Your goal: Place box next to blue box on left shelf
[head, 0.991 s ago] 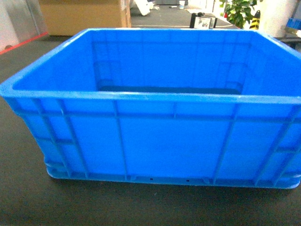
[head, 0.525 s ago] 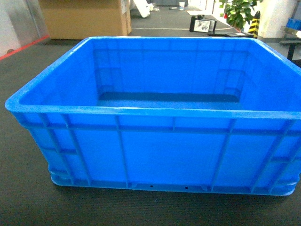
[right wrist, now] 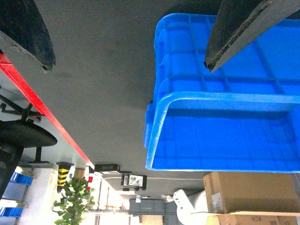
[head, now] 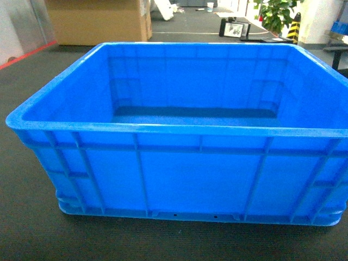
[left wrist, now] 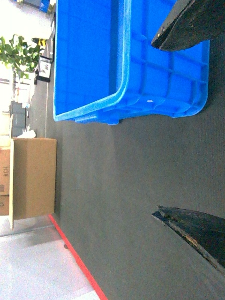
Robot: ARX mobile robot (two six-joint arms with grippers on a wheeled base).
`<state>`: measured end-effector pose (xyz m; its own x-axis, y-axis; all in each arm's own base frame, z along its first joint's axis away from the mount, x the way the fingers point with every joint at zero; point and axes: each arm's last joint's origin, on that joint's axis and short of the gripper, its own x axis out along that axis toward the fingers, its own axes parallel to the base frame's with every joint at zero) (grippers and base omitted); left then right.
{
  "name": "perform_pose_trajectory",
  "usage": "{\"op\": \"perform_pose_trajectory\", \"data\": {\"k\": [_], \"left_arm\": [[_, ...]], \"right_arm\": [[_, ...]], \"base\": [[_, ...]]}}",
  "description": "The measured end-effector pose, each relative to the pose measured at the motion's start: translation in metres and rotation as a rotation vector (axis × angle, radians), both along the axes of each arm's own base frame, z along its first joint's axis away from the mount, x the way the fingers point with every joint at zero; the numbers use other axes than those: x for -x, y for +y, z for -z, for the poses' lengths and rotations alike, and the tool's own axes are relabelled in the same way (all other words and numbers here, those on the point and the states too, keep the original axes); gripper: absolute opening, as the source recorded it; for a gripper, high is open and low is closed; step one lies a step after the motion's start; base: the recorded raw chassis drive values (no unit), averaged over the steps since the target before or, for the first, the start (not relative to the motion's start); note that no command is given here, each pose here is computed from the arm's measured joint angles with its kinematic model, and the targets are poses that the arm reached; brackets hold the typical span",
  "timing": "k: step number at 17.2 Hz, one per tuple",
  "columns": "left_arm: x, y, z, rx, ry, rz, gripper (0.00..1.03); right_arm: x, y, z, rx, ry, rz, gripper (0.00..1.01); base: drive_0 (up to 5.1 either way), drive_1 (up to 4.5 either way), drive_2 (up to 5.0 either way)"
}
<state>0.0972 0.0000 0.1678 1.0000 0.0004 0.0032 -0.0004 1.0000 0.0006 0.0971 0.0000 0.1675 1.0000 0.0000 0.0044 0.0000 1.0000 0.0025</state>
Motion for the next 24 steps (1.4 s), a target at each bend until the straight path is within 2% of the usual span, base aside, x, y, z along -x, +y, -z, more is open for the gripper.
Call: {"op": "perform_pose_trajectory", "data": {"k": [24], "left_arm": [[0.0000, 0.0000, 0.0000, 0.000, 0.000, 0.000, 0.98]], "right_arm": [[0.0000, 0.0000, 0.0000, 0.000, 0.000, 0.000, 0.98]], "base": [[0.0, 0.00, 0.0]]}}
